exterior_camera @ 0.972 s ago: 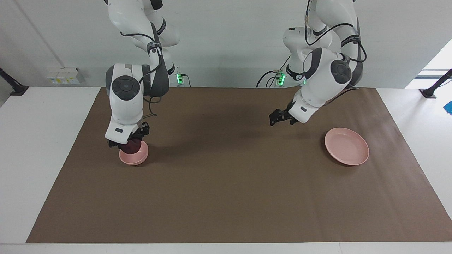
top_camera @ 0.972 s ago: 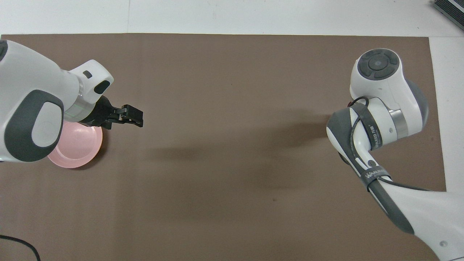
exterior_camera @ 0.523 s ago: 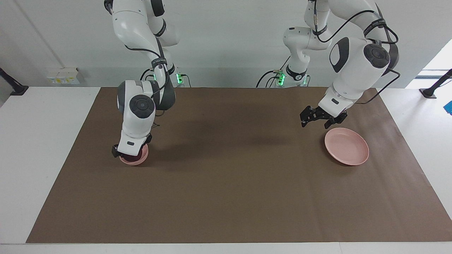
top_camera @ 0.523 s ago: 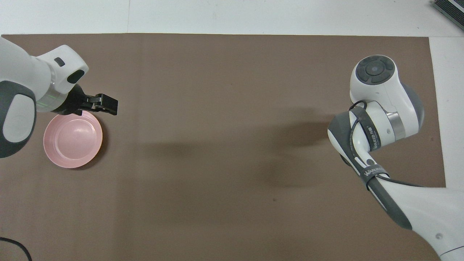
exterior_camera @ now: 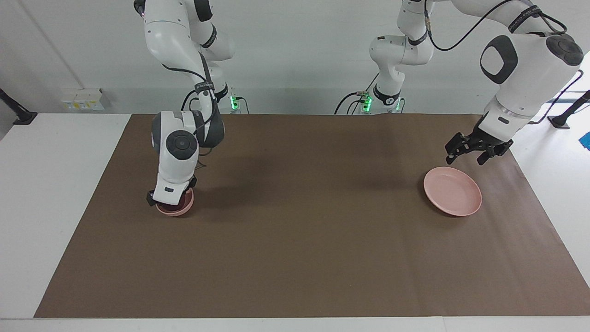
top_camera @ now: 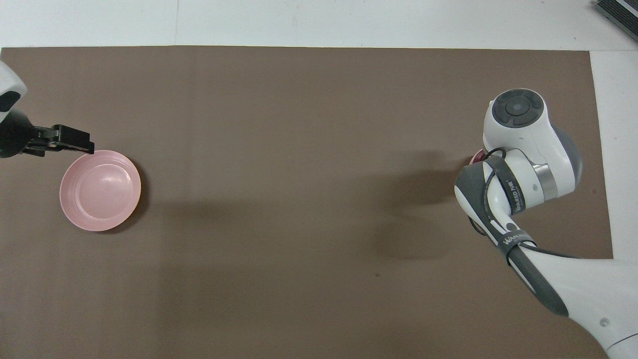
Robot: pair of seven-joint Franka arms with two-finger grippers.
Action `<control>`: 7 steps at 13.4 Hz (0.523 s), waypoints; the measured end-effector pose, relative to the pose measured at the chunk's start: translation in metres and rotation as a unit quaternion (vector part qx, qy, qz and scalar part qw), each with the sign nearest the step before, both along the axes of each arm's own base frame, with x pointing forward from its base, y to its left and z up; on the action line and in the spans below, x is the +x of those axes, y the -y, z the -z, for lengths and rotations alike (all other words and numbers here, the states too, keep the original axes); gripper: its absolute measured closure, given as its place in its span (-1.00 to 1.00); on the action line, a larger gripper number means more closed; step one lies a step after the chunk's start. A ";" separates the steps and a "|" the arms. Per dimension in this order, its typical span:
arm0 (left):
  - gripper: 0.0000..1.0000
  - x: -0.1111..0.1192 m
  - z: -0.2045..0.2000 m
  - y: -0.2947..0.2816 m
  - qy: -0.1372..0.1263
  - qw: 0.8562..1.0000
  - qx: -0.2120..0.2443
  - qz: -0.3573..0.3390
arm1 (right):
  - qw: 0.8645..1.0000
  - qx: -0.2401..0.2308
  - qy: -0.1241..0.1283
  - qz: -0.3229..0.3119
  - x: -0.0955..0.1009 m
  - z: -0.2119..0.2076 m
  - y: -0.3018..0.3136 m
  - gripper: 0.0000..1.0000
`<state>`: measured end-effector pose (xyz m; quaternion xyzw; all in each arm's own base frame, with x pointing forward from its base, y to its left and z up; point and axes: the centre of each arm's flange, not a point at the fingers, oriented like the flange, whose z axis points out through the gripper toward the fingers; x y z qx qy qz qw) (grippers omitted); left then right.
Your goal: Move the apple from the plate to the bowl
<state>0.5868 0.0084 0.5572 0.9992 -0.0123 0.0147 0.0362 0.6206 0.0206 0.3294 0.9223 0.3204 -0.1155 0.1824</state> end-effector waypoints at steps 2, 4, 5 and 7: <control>-1.00 -0.009 -0.023 -0.012 -0.004 1.000 -0.002 -0.007 | 1.000 0.000 -0.003 0.000 -0.002 0.003 0.000 -0.70; -1.00 -0.022 -0.044 -0.023 -0.007 1.000 -0.005 -0.015 | 1.000 0.001 -0.004 -0.001 -0.003 0.005 0.000 -0.70; -1.00 -0.028 -0.052 -0.026 -0.007 1.000 -0.006 -0.018 | 1.000 0.001 -0.003 -0.002 -0.004 0.006 0.000 -0.70; -1.00 -0.037 -0.060 -0.029 -0.014 1.000 -0.002 -0.021 | 1.000 0.002 -0.002 -0.002 -0.004 0.007 0.001 -0.69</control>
